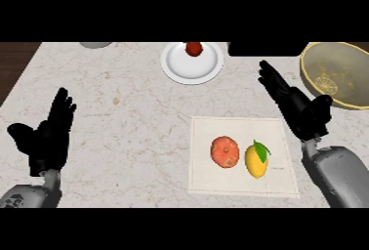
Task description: Pick the lemon from the placemat and place it in the bowl
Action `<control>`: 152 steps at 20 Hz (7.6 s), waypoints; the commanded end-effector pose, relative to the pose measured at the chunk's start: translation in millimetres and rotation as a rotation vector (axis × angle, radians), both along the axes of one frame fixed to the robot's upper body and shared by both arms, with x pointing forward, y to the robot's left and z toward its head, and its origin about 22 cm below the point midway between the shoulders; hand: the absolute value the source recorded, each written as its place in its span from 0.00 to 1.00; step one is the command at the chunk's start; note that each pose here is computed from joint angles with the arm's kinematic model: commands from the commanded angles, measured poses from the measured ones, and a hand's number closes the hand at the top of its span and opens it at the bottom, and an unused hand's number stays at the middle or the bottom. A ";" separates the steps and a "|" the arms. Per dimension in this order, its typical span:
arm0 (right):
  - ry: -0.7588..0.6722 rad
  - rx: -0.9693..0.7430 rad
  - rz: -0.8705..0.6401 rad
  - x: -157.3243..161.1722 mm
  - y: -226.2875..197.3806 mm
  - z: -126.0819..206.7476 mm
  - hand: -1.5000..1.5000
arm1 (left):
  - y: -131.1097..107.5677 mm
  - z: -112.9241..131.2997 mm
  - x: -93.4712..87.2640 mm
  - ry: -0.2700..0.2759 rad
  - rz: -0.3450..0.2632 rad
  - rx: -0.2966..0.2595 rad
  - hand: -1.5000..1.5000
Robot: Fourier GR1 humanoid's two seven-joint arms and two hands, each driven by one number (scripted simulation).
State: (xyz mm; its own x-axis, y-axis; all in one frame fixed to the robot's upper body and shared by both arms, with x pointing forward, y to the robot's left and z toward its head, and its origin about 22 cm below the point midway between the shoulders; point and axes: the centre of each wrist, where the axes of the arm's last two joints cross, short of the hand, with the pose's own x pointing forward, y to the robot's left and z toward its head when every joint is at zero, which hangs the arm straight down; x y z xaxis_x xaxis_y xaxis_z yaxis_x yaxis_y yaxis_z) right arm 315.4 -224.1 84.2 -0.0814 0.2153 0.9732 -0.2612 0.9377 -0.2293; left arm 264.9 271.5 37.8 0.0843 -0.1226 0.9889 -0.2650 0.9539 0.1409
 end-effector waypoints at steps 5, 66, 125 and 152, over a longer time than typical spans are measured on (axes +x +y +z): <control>0.075 0.180 -0.376 -9.5 -12.2 -30.7 0.00 | 2.8 30.7 5.3 -0.199 -0.181 -0.112 0.50; 0.790 -0.900 -0.193 -24.8 27.1 -32.4 0.00 | 22.8 16.2 3.3 -0.191 -0.288 -0.224 0.50; -0.272 -1.000 -0.321 -16.6 -195.4 138.8 1.00 | 33.8 18.4 7.0 -0.222 -0.286 -0.213 0.50; 0.050 -0.870 -0.425 77.0 -226.9 44.2 1.00 | 0.2 26.7 25.1 -0.247 -0.379 -0.217 0.50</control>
State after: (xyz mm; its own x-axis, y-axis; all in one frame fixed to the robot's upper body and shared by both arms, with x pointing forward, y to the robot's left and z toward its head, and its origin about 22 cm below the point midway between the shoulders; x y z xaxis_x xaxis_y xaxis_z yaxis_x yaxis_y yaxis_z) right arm 392.8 -452.2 147.5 0.1259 0.9091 0.3971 0.0793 0.3898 -0.9175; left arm 287.8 274.7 69.1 -0.1509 0.1113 0.9823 0.1039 0.9899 -0.0962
